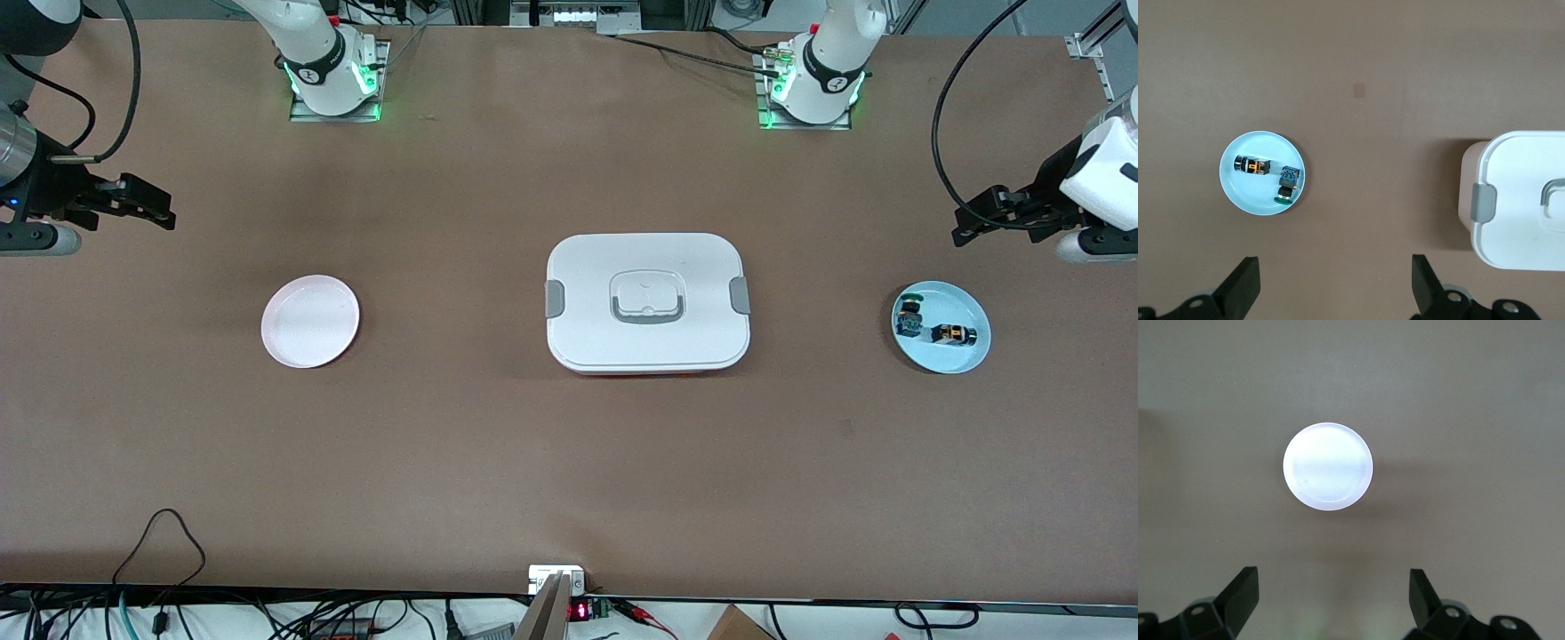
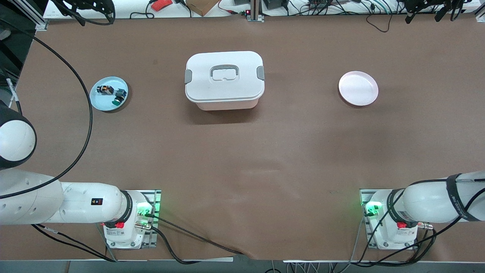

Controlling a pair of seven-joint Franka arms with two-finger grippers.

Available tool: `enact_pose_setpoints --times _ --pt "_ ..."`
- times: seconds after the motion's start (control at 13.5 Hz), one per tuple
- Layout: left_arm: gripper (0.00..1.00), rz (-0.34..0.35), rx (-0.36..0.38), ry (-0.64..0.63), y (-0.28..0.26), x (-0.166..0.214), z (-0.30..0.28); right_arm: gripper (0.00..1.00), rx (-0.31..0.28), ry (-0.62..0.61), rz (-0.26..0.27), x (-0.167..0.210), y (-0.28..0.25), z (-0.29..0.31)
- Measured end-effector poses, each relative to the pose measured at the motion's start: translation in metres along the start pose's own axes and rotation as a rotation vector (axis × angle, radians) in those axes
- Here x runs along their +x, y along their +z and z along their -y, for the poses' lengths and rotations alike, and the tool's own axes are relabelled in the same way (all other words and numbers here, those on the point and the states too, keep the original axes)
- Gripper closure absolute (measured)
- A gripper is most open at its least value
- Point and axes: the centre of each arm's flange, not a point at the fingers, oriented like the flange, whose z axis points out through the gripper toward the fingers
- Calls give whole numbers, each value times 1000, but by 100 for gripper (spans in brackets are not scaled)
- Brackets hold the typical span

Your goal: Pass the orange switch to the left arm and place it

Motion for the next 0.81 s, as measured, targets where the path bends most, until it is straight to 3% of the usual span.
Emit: enact_pose_setpoints --times 0.81 --pt "0 8 22 59 3 -3 -13 0 0 -1 -5 0 -3 1"
